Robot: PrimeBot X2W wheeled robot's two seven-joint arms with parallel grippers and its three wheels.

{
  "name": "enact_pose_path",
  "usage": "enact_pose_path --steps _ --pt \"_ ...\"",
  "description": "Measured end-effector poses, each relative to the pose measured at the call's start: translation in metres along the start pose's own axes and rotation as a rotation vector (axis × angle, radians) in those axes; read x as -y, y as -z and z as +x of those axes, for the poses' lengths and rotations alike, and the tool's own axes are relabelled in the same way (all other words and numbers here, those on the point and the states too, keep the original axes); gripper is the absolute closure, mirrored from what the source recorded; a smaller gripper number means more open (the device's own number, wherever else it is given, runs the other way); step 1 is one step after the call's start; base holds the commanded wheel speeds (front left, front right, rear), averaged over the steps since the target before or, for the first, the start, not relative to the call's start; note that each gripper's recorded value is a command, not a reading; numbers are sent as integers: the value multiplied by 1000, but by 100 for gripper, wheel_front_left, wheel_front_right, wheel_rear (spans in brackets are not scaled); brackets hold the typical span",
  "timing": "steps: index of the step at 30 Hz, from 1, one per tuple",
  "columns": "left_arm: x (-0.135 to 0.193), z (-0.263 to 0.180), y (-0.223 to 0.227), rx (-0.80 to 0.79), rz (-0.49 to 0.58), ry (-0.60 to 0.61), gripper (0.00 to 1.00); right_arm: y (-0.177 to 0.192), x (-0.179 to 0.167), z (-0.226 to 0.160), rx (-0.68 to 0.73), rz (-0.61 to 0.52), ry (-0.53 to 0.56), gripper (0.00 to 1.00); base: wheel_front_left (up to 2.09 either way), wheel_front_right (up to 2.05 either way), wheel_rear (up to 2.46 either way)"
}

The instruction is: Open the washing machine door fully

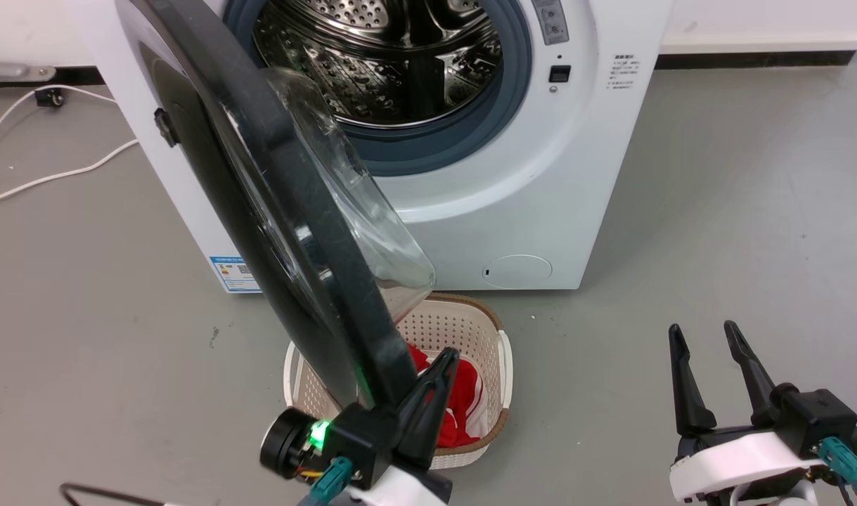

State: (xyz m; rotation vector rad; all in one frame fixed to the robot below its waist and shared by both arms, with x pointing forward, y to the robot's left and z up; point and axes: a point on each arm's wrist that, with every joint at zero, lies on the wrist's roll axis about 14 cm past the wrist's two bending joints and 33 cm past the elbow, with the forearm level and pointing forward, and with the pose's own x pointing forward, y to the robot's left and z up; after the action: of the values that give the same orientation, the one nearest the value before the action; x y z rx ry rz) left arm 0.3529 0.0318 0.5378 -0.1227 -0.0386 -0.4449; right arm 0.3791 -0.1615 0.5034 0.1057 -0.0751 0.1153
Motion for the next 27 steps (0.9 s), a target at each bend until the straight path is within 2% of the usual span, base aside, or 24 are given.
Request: enact_pose_path --steps 13,27 --pt "-33 -51 -6 -19 -6 -197 100 5 -23 8 -11 2 -73 0 0 0 0" --pt "-75 -97 -18 17 -5 -437 100 13 -79 36 -23 9 -238 0 0 0 0"
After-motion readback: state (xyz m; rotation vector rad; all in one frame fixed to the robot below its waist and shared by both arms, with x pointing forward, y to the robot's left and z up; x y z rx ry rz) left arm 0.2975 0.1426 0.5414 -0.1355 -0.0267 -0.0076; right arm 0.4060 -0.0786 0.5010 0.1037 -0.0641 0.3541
